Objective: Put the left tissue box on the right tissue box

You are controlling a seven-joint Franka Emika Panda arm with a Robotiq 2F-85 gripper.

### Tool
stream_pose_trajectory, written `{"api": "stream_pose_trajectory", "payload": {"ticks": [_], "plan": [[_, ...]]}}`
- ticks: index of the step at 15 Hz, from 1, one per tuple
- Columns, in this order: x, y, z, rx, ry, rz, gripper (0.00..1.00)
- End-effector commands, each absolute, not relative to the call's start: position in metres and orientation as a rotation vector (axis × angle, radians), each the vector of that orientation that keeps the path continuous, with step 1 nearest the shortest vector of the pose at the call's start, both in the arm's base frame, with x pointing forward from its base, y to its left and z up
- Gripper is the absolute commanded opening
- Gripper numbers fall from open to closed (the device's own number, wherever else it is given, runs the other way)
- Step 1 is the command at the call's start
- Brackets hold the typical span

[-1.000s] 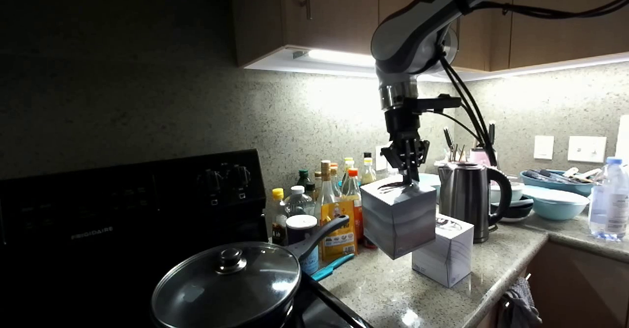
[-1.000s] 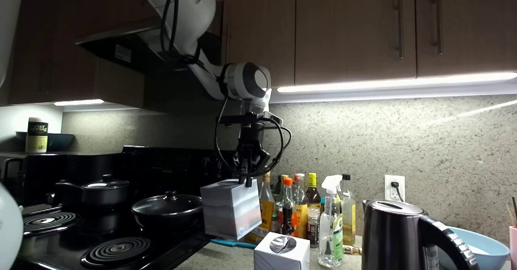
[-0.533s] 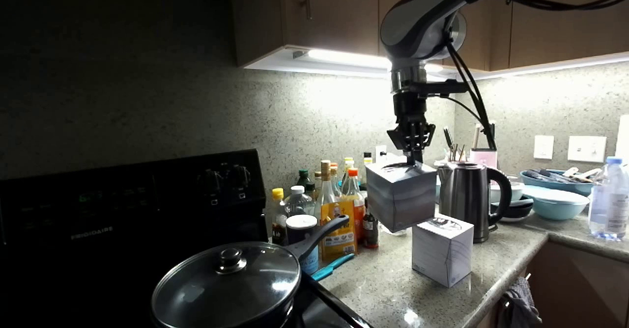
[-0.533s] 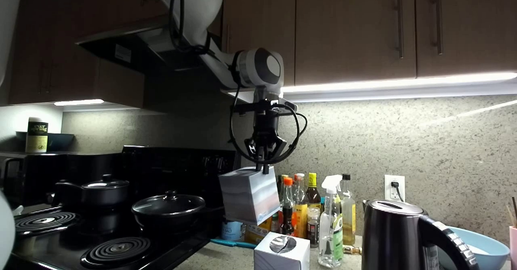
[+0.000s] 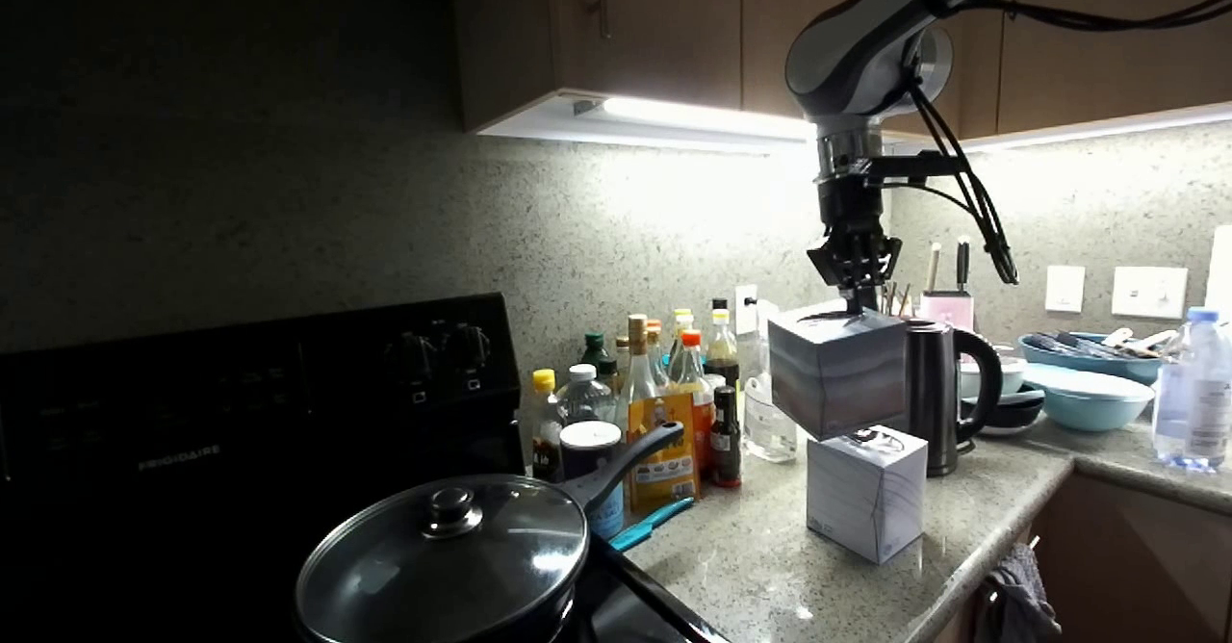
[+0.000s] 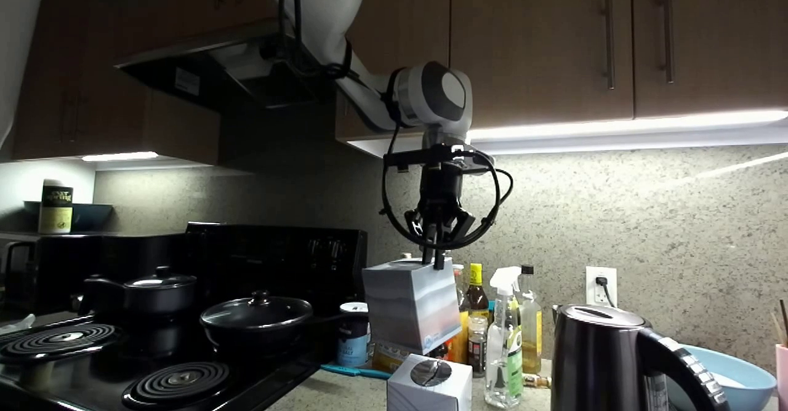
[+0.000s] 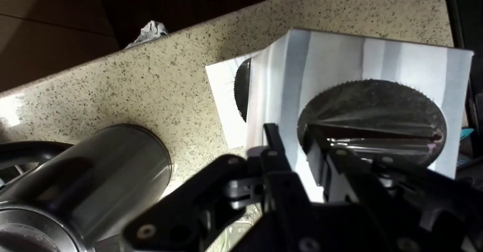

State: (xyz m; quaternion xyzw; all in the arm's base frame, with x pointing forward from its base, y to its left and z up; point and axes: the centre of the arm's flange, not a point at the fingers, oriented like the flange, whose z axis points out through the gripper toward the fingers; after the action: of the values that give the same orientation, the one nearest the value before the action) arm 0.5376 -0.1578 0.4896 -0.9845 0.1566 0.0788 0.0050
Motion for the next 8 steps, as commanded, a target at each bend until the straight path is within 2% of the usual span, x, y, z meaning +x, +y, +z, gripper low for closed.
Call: {"api": "stream_pose_trajectory", "payload": {"ticks": [1,2,3,8], "plan": [[0.538,-0.159,0.488,-3.082,0.493,0.252,0.21],[0.538,-0.158,0.487,-3.082,0.491,0.254,0.21],[0.539,-0.157,0.487,-3.083,0.488,0.254,0.05],[0.538,-0.185,0.486,-3.085,0.368,0.268,0.05]]}}
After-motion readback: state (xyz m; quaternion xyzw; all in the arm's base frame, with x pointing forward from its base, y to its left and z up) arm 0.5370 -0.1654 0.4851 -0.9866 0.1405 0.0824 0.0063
